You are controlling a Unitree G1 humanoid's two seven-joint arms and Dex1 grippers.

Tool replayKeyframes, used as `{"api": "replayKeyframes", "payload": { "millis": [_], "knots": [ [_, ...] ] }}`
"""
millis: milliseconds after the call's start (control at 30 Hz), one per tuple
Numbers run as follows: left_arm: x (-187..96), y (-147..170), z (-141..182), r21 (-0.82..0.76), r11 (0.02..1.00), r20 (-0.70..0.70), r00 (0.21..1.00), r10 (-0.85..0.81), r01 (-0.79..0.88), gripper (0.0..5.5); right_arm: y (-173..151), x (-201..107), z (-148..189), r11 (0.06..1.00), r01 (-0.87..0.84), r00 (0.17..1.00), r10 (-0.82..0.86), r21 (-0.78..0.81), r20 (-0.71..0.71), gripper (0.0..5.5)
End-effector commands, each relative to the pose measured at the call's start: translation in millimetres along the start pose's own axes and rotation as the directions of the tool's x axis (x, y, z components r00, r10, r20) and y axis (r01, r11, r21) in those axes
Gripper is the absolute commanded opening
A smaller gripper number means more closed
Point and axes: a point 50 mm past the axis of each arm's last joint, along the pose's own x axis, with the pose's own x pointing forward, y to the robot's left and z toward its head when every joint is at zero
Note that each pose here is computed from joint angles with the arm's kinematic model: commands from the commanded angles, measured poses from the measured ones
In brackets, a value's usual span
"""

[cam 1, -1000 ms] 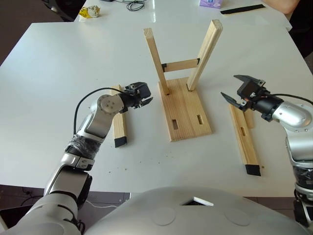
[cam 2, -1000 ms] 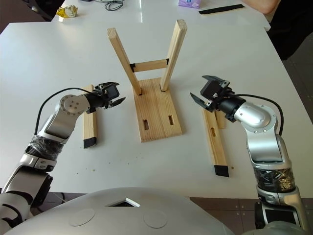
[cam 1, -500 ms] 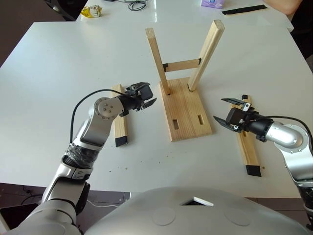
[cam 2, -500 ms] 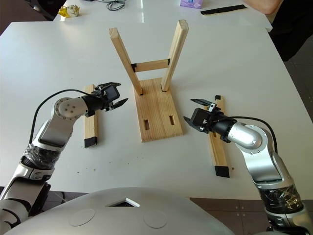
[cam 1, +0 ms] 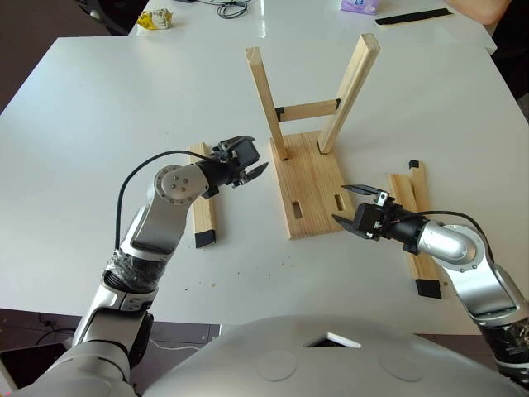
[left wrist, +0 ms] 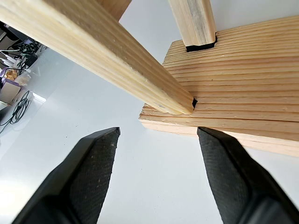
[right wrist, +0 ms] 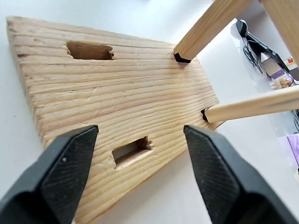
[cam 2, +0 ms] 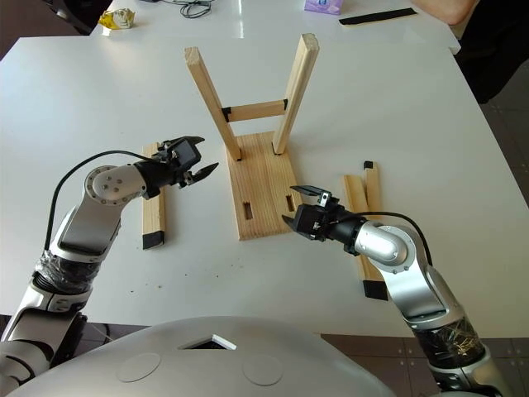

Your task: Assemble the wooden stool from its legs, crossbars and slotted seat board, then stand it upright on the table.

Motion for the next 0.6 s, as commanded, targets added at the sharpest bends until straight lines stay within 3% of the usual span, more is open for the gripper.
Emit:
{"api": "replayKeyframes", "payload": {
  "millis": [33,167,267,367,600],
  "knots": [
    [1.1,2.8,1.1,0.001,1.000,0.002,1.000,0.006,-0.006,3.08,-30.5,-11.0,0.6,0.980,0.182,0.983,-0.179,0.083,-0.045,3.40],
    [-9.1,3.1,-5.4,-0.031,0.997,-0.023,0.997,0.074,-0.075,3.08,-87.9,-48.7,-9.0,0.867,0.459,0.882,-0.419,0.196,-0.214,3.40],
    [-17.7,0.3,-12.2,-0.055,0.991,-0.051,0.991,0.121,-0.124,3.08,-108.6,-73.0,-15.6,0.753,0.598,0.789,-0.493,0.274,-0.367,3.40],
    [-23.5,-4.3,-15.8,-0.072,0.986,-0.069,0.987,0.145,-0.150,3.08,-102.3,-88.3,-32.5,0.639,0.659,0.722,-0.389,0.397,-0.571,3.40],
    [-26.7,-10.7,-18.6,-0.085,0.982,-0.083,0.983,0.163,-0.170,3.08,-68.9,-88.9,-53.7,0.438,0.670,0.702,-0.110,0.600,-0.704,3.40]
  ]
}}
